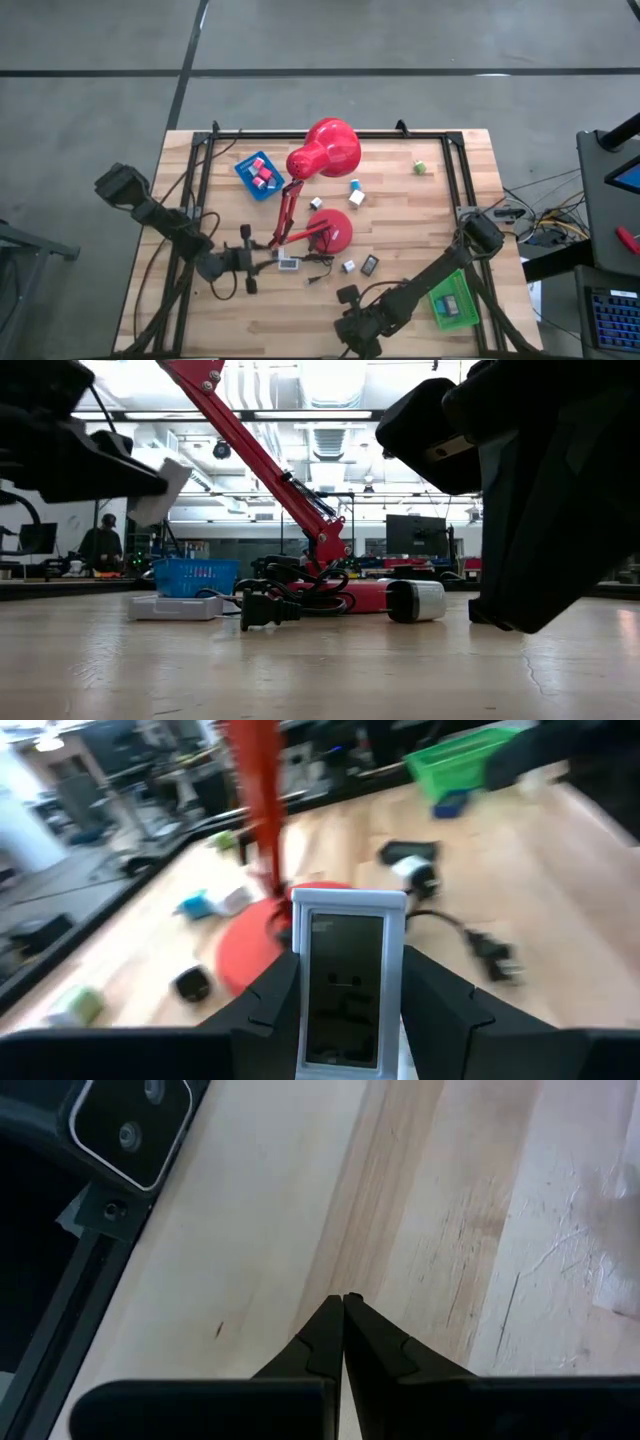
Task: Pick & Place Office items
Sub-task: Put the bottom white digital clock into the green bin
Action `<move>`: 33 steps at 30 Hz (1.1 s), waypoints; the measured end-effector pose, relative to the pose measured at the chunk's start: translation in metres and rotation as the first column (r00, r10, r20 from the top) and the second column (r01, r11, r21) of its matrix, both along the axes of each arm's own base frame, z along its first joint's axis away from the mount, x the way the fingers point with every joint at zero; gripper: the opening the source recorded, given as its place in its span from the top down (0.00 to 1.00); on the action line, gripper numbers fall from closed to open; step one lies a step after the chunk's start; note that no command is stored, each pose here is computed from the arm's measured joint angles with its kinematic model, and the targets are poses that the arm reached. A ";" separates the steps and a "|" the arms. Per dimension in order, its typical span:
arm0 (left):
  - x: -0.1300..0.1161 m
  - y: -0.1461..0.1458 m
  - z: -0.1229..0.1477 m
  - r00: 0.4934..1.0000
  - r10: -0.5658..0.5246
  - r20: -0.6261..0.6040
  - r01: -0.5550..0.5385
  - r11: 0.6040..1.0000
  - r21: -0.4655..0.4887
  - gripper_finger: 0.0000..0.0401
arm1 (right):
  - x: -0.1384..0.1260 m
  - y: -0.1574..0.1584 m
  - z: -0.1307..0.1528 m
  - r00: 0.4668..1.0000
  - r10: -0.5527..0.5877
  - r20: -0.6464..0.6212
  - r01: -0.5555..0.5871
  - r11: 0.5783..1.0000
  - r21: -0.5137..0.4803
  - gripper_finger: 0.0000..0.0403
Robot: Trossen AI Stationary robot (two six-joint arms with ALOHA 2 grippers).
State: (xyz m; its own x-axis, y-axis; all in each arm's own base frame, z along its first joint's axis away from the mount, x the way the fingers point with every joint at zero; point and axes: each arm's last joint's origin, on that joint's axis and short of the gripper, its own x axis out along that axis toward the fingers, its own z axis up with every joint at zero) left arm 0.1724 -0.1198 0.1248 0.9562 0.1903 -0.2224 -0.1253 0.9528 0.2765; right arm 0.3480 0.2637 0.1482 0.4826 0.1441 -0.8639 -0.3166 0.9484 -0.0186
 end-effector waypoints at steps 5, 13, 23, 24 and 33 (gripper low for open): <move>0.002 0.014 -0.004 0.997 0.078 -0.007 -0.078 0.997 0.011 0.68 | 0.001 0.000 0.000 1.000 0.006 0.010 -0.006 1.000 0.001 0.98; 0.007 0.041 -0.009 0.984 0.180 -0.008 -0.179 0.984 0.016 0.68 | 0.001 0.001 0.001 1.000 0.008 0.011 -0.008 1.000 0.000 0.98; 0.008 0.081 -0.012 0.957 0.289 0.016 -0.290 0.957 0.007 0.68 | 0.000 0.000 0.000 1.000 0.014 0.010 -0.014 1.000 -0.005 0.98; 0.009 0.085 -0.011 0.951 0.308 0.018 -0.308 0.951 0.003 0.68 | 0.000 0.000 0.000 1.000 0.014 0.010 -0.014 1.000 -0.005 0.98; 0.014 0.116 -0.012 0.916 0.400 0.004 -0.400 0.916 -0.008 0.68 | 0.000 0.000 0.000 1.000 0.014 0.010 -0.014 1.000 -0.005 0.98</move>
